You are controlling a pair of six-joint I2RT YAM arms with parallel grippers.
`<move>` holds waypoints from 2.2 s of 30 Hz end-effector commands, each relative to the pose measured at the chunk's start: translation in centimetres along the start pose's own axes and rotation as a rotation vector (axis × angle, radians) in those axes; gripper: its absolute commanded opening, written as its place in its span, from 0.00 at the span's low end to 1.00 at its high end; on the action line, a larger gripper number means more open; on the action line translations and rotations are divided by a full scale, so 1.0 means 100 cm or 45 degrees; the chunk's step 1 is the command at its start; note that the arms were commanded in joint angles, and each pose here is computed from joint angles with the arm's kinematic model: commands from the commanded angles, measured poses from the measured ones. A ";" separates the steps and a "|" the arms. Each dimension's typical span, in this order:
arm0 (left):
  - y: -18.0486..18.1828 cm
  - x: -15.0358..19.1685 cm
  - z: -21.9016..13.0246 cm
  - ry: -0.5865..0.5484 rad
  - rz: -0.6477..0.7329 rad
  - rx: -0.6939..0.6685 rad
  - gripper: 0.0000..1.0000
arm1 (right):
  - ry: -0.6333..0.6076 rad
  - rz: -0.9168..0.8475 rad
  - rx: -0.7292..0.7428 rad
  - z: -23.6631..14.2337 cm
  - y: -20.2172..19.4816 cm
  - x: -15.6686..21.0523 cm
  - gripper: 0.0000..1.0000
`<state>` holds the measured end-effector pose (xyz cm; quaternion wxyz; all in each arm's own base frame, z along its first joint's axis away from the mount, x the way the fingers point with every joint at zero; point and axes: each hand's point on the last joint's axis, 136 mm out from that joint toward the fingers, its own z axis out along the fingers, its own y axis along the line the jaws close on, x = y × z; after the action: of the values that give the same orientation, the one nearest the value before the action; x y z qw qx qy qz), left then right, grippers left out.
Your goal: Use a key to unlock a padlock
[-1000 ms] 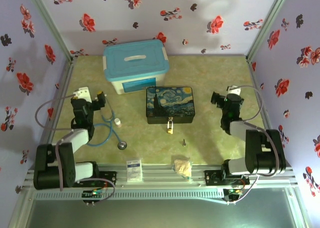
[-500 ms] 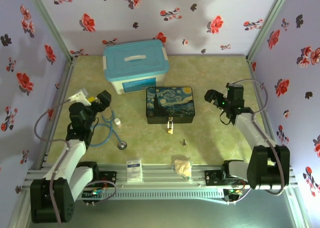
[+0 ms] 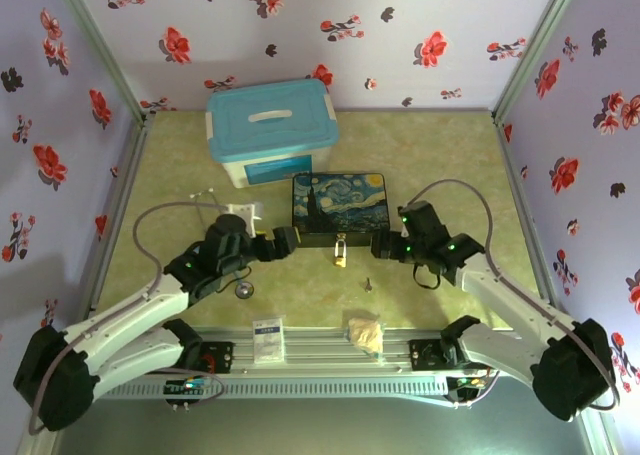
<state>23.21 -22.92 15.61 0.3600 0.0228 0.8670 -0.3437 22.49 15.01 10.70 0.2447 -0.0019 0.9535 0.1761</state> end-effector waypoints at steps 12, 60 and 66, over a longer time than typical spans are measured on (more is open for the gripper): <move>-0.082 0.061 0.034 0.110 0.043 0.080 1.00 | 0.120 -0.023 0.095 0.035 0.012 0.087 0.54; -0.080 0.078 0.057 0.111 -0.035 0.055 1.00 | 0.167 -0.097 0.150 0.049 0.000 0.120 0.00; -0.084 0.083 0.065 0.042 -0.306 0.158 0.97 | 0.135 -0.067 0.011 0.041 0.007 0.107 0.00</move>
<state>18.38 -34.19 11.26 0.2980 0.0099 0.8745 -0.3827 15.38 18.41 2.77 0.2110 -0.0185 0.9644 0.1581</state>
